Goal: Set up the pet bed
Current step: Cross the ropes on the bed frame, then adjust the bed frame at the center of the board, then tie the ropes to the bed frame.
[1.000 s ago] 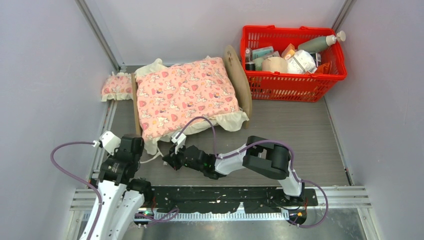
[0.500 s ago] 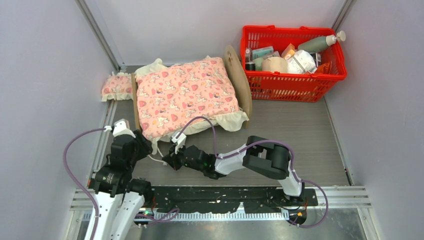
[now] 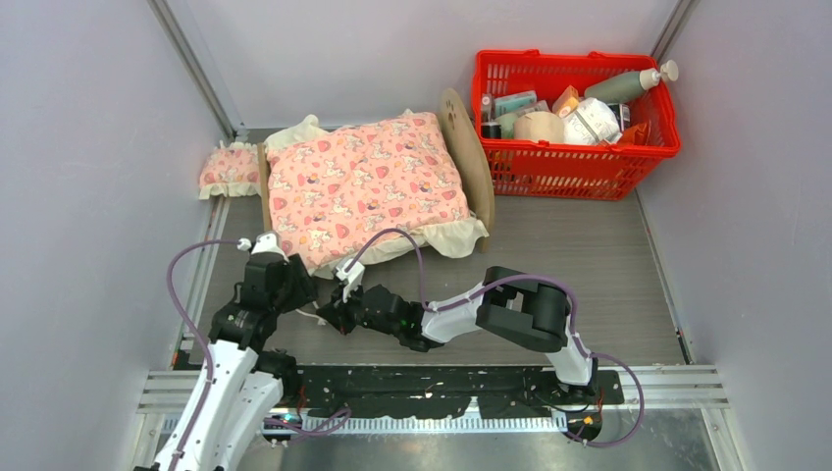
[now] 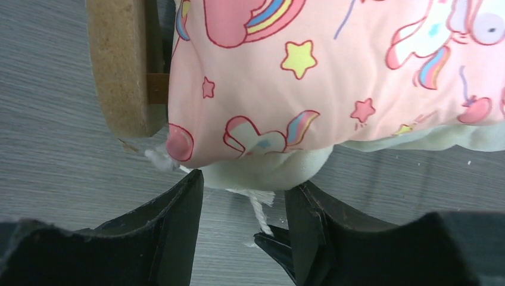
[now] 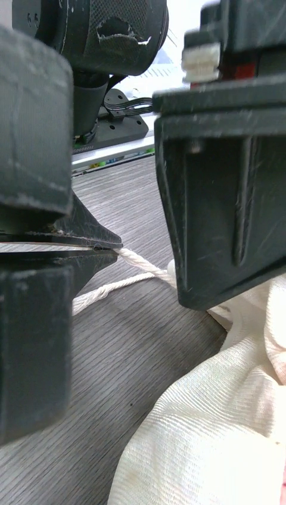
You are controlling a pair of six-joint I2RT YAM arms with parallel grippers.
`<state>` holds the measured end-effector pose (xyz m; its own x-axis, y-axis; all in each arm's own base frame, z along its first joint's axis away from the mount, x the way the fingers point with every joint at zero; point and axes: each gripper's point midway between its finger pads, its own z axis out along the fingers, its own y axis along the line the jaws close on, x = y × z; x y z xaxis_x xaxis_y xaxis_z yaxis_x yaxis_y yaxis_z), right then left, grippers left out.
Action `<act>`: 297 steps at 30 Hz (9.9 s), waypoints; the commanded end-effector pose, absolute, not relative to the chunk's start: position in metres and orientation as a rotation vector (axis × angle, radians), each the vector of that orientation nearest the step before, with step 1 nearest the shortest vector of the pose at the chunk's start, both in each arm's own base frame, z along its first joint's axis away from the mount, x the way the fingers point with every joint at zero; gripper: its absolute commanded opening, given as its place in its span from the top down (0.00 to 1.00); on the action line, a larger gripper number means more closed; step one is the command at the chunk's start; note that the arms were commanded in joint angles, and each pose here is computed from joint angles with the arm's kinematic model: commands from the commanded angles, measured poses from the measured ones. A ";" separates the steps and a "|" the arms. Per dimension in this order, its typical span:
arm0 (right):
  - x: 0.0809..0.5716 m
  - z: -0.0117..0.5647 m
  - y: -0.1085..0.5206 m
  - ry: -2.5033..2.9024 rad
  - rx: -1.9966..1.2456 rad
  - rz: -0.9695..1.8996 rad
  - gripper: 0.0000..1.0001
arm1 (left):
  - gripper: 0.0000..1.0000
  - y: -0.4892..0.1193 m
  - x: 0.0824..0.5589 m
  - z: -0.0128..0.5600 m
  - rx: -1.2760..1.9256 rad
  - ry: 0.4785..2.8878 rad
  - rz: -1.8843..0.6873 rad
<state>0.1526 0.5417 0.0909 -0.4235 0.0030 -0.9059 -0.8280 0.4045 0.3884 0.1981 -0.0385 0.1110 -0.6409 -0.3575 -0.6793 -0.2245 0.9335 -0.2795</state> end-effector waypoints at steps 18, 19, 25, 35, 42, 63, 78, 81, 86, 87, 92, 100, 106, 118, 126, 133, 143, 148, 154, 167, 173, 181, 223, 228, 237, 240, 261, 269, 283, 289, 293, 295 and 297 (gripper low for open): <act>0.143 0.164 0.546 1.562 -0.685 1.268 0.95 | 0.49 -0.070 0.180 0.106 -0.603 2.244 -0.517; 0.142 0.163 0.545 1.561 -0.687 1.268 0.95 | 0.50 -0.069 0.178 0.102 -0.608 2.270 -0.507; 0.141 0.164 0.546 1.557 -0.693 1.272 0.95 | 0.70 -0.069 0.178 0.096 -0.629 2.285 -0.497; 0.137 0.164 0.543 1.573 -0.689 1.287 0.90 | 1.00 -0.042 0.170 0.100 -0.786 2.201 -0.370; 0.129 0.164 0.544 1.579 -0.696 1.347 0.75 | 1.00 -0.023 0.162 0.097 -0.927 2.165 -0.269; 0.301 0.135 0.436 1.961 -0.578 0.702 0.61 | 1.00 -0.001 0.227 0.099 -1.080 1.901 -0.184; 0.355 0.177 0.459 1.801 -0.616 0.809 0.64 | 1.00 -0.010 0.264 0.122 -1.012 1.989 -0.151; 0.318 0.175 0.464 1.761 -0.646 0.861 0.63 | 1.00 -0.013 0.246 0.115 -0.938 2.070 -0.146; 0.264 0.162 0.493 1.719 -0.651 0.949 0.58 | 1.00 -0.024 0.236 0.120 -0.807 2.137 -0.230; 0.259 0.153 0.499 1.720 -0.655 0.963 0.58 | 1.00 -0.024 0.235 0.119 -0.794 2.156 -0.230; 0.229 0.128 0.538 1.670 -0.744 1.044 0.57 | 1.00 -0.027 0.224 0.116 -0.751 2.292 -0.236; 0.200 0.089 0.561 1.626 -0.870 1.084 0.49 | 1.00 -0.025 0.228 0.129 -0.681 2.269 -0.330; 0.195 0.068 0.572 1.588 -0.916 1.045 0.49 | 1.00 -0.028 0.225 0.123 -0.676 2.310 -0.350; 0.219 0.030 0.558 1.734 -0.836 0.827 0.93 | 1.00 -0.009 0.218 0.118 -0.752 2.331 -0.219; 0.225 0.114 0.542 1.606 -0.762 0.983 0.95 | 1.00 -0.004 0.224 0.119 -0.722 2.349 -0.195; 0.216 0.162 0.542 1.511 -0.767 1.059 0.95 | 1.00 -0.012 0.222 0.105 -0.729 2.413 -0.239; 0.197 0.187 0.553 1.447 -0.816 1.201 0.95 | 1.00 0.013 0.208 0.095 -0.831 2.435 -0.041; 0.201 0.203 0.563 1.431 -0.799 1.230 0.95 | 1.00 0.014 0.205 0.086 -0.875 2.437 -0.030; 0.201 0.204 0.571 1.435 -0.793 1.264 0.95 | 0.99 0.022 0.200 0.079 -0.904 2.455 0.031; 0.239 0.175 0.573 1.539 -0.705 1.208 0.95 | 0.95 0.020 0.202 0.078 -0.956 2.398 -0.007; 0.254 0.155 0.579 1.568 -0.741 1.175 0.95 | 0.79 0.026 0.203 0.081 -0.975 2.348 0.020; 0.263 0.144 0.587 1.578 -0.758 1.158 0.95 | 0.70 0.016 0.225 0.110 -0.790 2.273 -0.098; 0.280 0.143 0.582 1.580 -0.656 1.160 0.95 | 0.70 -0.017 0.303 0.154 -0.220 2.080 -0.283; 0.282 0.139 0.580 1.592 -0.640 1.156 0.95 | 0.67 -0.024 0.304 0.147 -0.212 2.092 -0.308; 0.288 0.131 0.577 1.622 -0.601 1.150 0.95 | 0.80 -0.024 0.309 0.142 -0.270 2.106 -0.313; 0.290 0.128 0.575 1.638 -0.579 1.149 0.95 | 1.00 -0.021 0.310 0.145 -0.306 2.098 -0.307; 0.297 0.136 0.587 1.629 -0.498 1.234 0.95 | 1.00 -0.027 0.283 0.161 -0.401 2.066 -0.368; 0.287 0.155 0.596 1.558 -0.520 1.295 0.95 | 1.00 -0.035 0.279 0.153 -0.422 2.091 -0.430; 0.285 0.163 0.606 1.531 -0.468 1.378 0.95 | 1.00 -0.045 0.275 0.156 -0.453 2.082 -0.508; 0.276 0.170 0.608 1.488 -0.424 1.521 0.95 | 1.00 -0.046 0.271 0.153 -0.464 2.087 -0.521; 0.274 0.173 0.608 1.467 -0.396 1.581 0.95 | 1.00 -0.046 0.268 0.154 -0.472 2.076 -0.526; 0.270 0.179 0.607 1.419 -0.403 1.619 0.95 | 1.00 -0.047 0.267 0.153 -0.475 2.079 -0.528; 0.268 0.183 0.606 1.386 -0.415 1.639 0.95 | 1.00 -0.047 0.267 0.154 -0.475 2.079 -0.530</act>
<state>0.2789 0.6028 0.1277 -0.5459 0.3164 -0.7758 -0.7514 0.2248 0.6204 0.2724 -0.0367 0.1531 -0.4878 -0.5072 -0.7105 -0.1566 0.8515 -0.5004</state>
